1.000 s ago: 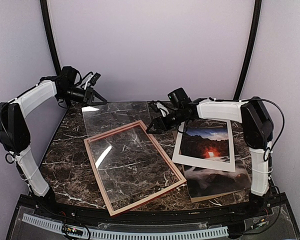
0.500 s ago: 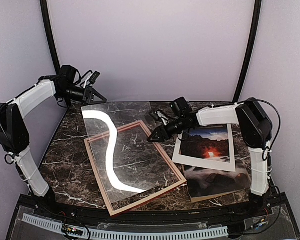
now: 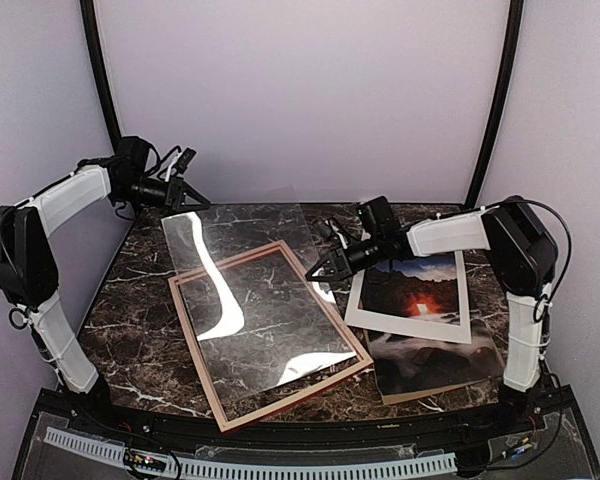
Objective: Put the photo into the frame
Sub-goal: Pass from the left arm to the right
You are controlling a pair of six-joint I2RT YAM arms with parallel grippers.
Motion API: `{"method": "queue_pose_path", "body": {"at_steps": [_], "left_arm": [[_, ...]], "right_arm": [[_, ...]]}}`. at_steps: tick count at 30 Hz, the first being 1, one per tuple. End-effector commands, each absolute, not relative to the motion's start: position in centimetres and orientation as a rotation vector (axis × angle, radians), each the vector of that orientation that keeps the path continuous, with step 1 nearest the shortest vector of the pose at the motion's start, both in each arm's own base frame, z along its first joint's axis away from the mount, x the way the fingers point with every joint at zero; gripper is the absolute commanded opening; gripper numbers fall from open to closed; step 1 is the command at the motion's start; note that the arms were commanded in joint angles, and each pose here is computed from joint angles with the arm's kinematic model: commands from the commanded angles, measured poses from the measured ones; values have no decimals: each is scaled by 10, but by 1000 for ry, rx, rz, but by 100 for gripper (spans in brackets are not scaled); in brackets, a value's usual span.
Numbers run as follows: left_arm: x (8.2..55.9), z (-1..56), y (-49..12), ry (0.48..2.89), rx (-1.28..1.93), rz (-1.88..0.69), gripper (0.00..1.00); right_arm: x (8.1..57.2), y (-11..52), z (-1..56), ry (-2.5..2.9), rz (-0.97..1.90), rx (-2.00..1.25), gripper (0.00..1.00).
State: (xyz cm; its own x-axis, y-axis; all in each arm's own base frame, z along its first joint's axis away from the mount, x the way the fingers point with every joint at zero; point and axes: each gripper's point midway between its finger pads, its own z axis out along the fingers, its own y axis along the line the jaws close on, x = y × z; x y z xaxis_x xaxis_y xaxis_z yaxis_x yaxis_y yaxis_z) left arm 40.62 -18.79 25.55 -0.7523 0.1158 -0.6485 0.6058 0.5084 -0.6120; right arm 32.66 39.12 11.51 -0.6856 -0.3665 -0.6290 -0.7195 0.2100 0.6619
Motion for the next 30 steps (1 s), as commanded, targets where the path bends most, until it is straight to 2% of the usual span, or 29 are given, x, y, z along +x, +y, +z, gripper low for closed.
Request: {"method": "queue_pose_path", "body": {"at_steps": [1, 5, 8, 9, 11, 17, 21, 24, 25, 26, 30], "left_arm": [[408, 263, -179, 2195, 545, -1197, 0], [414, 260, -173, 2204, 514, -1197, 4], [422, 259, -165, 2216, 487, -1145, 20], [425, 261, -162, 2223, 464, -1130, 30], [433, 262, -151, 2240, 401, -1084, 42], [451, 250, -100, 2333, 159, -780, 68], [435, 220, -72, 2445, -17, -597, 75], [404, 187, -60, 2506, -171, -545, 79], [401, 192, -56, 2464, -192, -519, 83], [390, 171, -54, 2492, -253, -521, 86], [358, 136, -58, 2537, -347, -455, 86]], "right_arm": [[331, 393, 163, 1988, 1522, -1027, 10], [329, 394, 178, 1958, 1564, -1018, 0], [328, 393, 191, 1947, 1574, -1008, 0], [328, 392, 195, 1950, 1572, -1002, 0], [329, 389, 205, 1957, 1569, -989, 0], [328, 367, 240, 2005, 1596, -909, 0], [325, 348, 268, 2020, 1589, -839, 0], [323, 331, 287, 2031, 1575, -781, 0], [324, 325, 295, 2026, 1562, -761, 0], [324, 318, 302, 2020, 1548, -744, 0], [327, 301, 319, 2001, 1510, -702, 0]]}}
